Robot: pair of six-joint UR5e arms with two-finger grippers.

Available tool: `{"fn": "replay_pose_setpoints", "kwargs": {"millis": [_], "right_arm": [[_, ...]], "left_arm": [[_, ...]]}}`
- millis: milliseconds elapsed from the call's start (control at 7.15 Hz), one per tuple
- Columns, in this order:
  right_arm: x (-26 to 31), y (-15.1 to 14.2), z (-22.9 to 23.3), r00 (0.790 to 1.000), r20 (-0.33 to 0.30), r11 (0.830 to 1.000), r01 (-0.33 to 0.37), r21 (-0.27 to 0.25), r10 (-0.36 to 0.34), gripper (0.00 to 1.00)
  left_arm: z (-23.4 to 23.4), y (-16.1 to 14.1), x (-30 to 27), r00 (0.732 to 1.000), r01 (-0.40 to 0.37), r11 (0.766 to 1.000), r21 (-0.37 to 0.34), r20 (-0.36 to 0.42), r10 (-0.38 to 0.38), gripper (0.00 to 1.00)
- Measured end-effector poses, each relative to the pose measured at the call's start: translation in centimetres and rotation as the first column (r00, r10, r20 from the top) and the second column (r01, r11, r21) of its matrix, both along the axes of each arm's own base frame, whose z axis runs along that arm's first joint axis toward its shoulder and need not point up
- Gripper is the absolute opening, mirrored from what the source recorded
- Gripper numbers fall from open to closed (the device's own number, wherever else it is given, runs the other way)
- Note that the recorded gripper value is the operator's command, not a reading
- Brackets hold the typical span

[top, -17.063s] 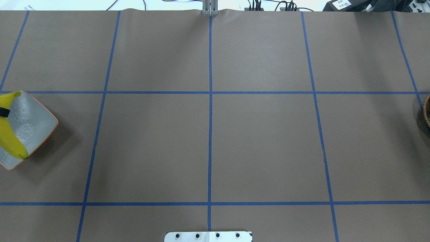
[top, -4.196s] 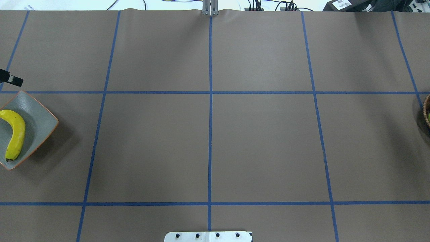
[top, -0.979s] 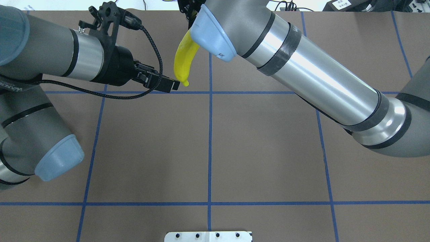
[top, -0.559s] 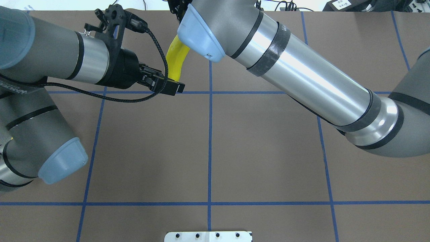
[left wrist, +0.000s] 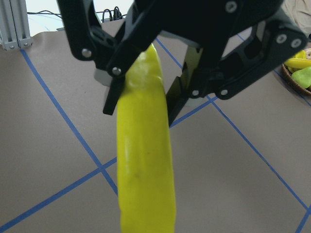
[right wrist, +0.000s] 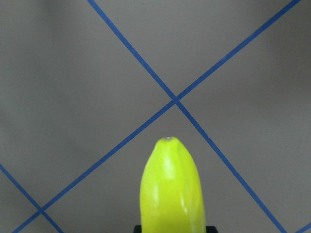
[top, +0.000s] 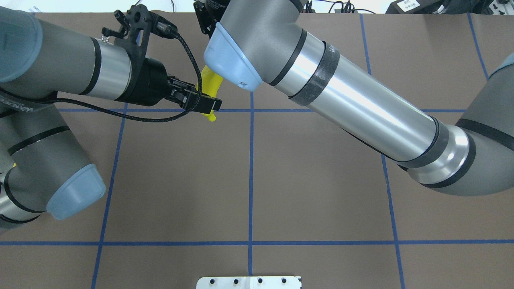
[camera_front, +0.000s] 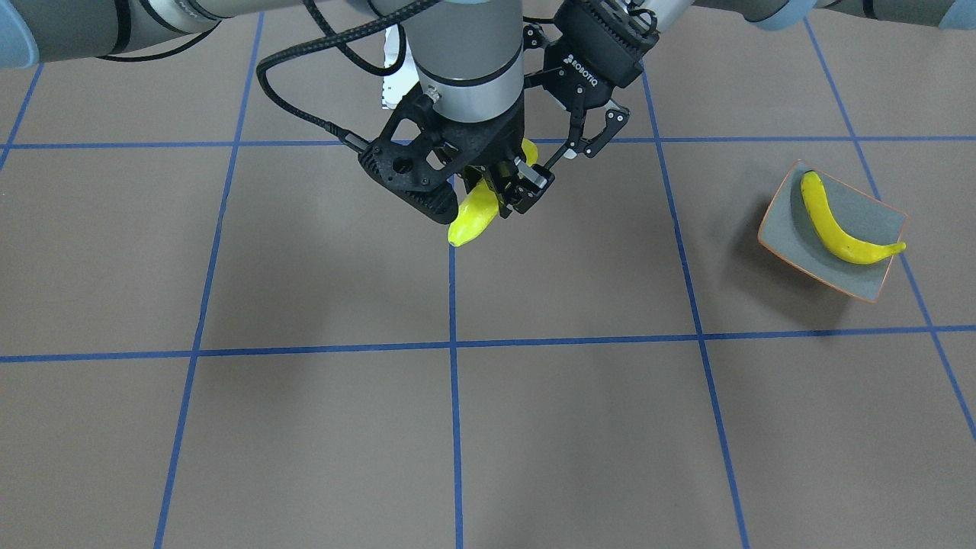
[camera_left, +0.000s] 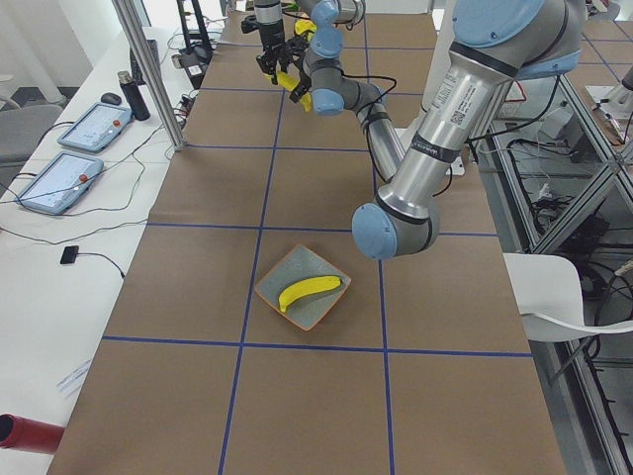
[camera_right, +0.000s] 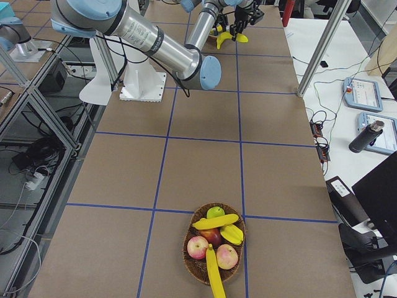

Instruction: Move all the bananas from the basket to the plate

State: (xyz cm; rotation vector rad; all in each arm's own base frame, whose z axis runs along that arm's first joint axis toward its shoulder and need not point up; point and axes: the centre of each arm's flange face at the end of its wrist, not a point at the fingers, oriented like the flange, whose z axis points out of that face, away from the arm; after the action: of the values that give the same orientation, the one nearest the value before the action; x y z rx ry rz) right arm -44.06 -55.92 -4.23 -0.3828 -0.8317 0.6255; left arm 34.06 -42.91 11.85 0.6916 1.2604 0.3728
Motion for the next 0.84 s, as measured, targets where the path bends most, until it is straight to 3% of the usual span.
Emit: {"fn": "replay_pose_setpoints", "kwargs": {"millis": [140,420,699,839], "right_arm": [[0.07,0.54,-0.34,1.000,0.001,1.000,0.005,0.001,-0.005,0.00],[0.19,0.88,-0.65,1.000,0.004,1.000,0.006,0.004,-0.006,0.00],[0.23,0.98,-0.73,1.000,0.006,1.000,0.009,0.010,-0.009,0.01],[0.34,1.11,-0.72,1.000,0.009,1.000,0.013,0.017,-0.013,0.55]], "left_arm": [[0.01,-0.01,0.01,1.000,0.000,1.000,0.000,0.000,0.000,0.61],[0.01,0.02,0.00,1.000,-0.001,1.000,-0.001,0.000,0.001,0.01],[0.00,0.13,-0.13,1.000,-0.002,1.000,-0.001,-0.003,0.002,0.00],[-0.03,0.25,-0.29,1.000,-0.002,1.000,0.001,-0.006,0.002,0.00]]}}
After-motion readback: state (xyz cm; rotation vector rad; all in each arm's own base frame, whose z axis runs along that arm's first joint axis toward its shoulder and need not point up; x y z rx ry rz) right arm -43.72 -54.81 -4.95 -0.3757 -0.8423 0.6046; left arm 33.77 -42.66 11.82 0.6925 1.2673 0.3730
